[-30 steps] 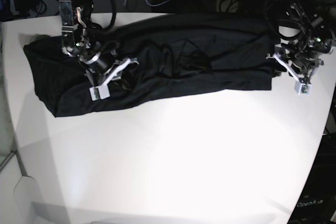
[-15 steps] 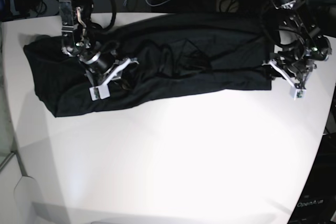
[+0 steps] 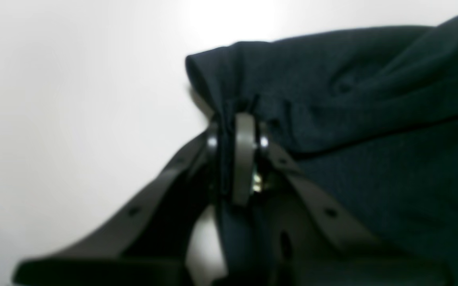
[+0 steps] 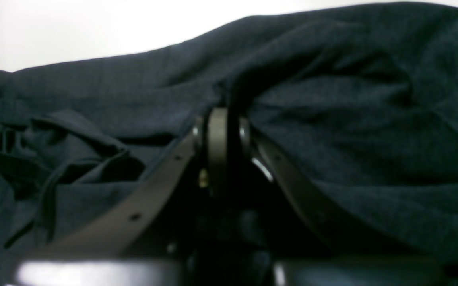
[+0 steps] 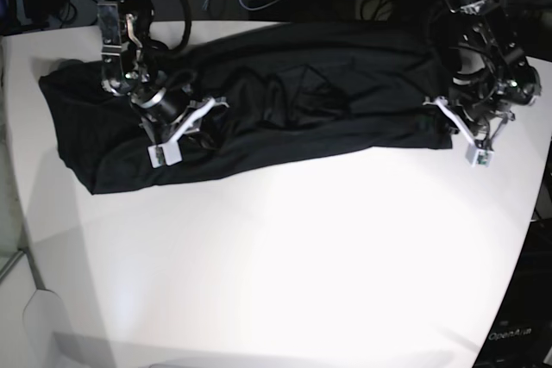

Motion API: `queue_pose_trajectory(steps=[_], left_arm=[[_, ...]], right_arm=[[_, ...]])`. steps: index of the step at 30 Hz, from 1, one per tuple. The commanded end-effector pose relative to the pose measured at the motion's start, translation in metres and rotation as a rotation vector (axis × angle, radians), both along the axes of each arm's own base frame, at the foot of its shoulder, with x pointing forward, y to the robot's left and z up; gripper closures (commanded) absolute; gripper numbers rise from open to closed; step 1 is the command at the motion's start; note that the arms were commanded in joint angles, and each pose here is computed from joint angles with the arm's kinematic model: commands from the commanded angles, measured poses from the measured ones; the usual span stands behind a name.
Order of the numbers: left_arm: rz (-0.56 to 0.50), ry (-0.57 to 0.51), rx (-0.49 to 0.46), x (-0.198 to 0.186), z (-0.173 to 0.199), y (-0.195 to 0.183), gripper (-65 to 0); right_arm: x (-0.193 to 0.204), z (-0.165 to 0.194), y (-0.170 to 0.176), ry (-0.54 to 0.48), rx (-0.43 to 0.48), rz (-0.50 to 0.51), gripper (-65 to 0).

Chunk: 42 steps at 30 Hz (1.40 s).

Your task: Fold the T-shirt properly

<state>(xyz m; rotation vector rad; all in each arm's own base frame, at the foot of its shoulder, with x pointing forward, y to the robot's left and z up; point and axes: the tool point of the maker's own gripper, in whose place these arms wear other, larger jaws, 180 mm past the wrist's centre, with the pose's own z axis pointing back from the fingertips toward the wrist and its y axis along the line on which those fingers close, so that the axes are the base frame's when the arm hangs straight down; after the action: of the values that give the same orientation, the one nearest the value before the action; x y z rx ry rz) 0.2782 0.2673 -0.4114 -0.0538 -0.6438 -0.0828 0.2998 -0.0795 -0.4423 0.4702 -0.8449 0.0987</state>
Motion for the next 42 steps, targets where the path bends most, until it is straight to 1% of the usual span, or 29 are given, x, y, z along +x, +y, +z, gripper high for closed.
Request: queue_pose_trajectory(steps=[1,3,6,10,14,17,21,24,26,29,31,35,37,40,42], left_arm=[[0.015,-0.057,0.029,0.008,0.018,0.012,-2.7],[0.031,-0.079,0.044,0.008,0.027,0.016,-2.7],[0.033,-0.083,0.071,0.000,0.031,0.019,-2.7],[0.028,-0.075,0.086,-0.011,0.030,0.019,-2.7],[0.030,-0.066,0.077,-0.012,0.025,0.019,-2.7],[0.032,-0.089,0.066,-0.008,0.025,0.019,-2.7],[0.024,-0.089,0.091,-0.011,0.034,0.019,-2.7],[0.023,-0.095,0.092,-0.012,0.035,0.018,-2.7],[0.020,-0.083,0.097,-0.014,0.035,0.018,-2.7],[-0.001,-0.049,0.095,-0.026,0.024,0.012,-2.7],[-0.005,-0.030,0.097,-0.034,0.020,0.012,-2.7],[-0.002,-0.020,0.114,-0.037,0.020,0.018,-2.9],[-0.012,-0.019,0.134,-0.036,0.023,0.023,-3.0],[-0.013,-0.013,0.142,-0.037,0.022,0.026,-3.0],[-0.016,0.000,0.179,-0.038,0.024,0.033,-3.0]], right_arm=[[-0.025,-0.032,-0.007,0.149,-0.108,0.028,-2.5],[-0.025,-0.031,-0.006,0.148,-0.105,0.028,-2.5],[-0.025,-0.031,-0.005,0.148,-0.103,0.028,-2.5],[-0.025,-0.031,-0.003,0.148,-0.100,0.028,-2.5],[-0.025,-0.031,-0.003,0.148,-0.100,0.028,-2.5],[-0.025,-0.031,-0.004,0.148,-0.101,0.027,-2.5],[-0.025,-0.031,-0.004,0.148,-0.101,0.027,-2.5],[-0.024,-0.031,-0.004,0.148,-0.101,0.025,-2.5],[-0.024,-0.031,-0.004,0.148,-0.101,0.025,-2.5],[-0.024,-0.031,-0.004,0.148,-0.101,0.025,-2.5],[-0.024,-0.031,-0.005,0.148,-0.101,0.024,-2.5],[-0.023,-0.031,-0.004,0.145,-0.101,0.025,-2.5],[-0.019,-0.029,-0.004,0.140,-0.100,0.025,-2.5],[-0.023,-0.036,0.003,0.163,-0.085,0.026,-2.5],[-0.023,-0.037,0.002,0.168,-0.084,0.024,-2.5]])
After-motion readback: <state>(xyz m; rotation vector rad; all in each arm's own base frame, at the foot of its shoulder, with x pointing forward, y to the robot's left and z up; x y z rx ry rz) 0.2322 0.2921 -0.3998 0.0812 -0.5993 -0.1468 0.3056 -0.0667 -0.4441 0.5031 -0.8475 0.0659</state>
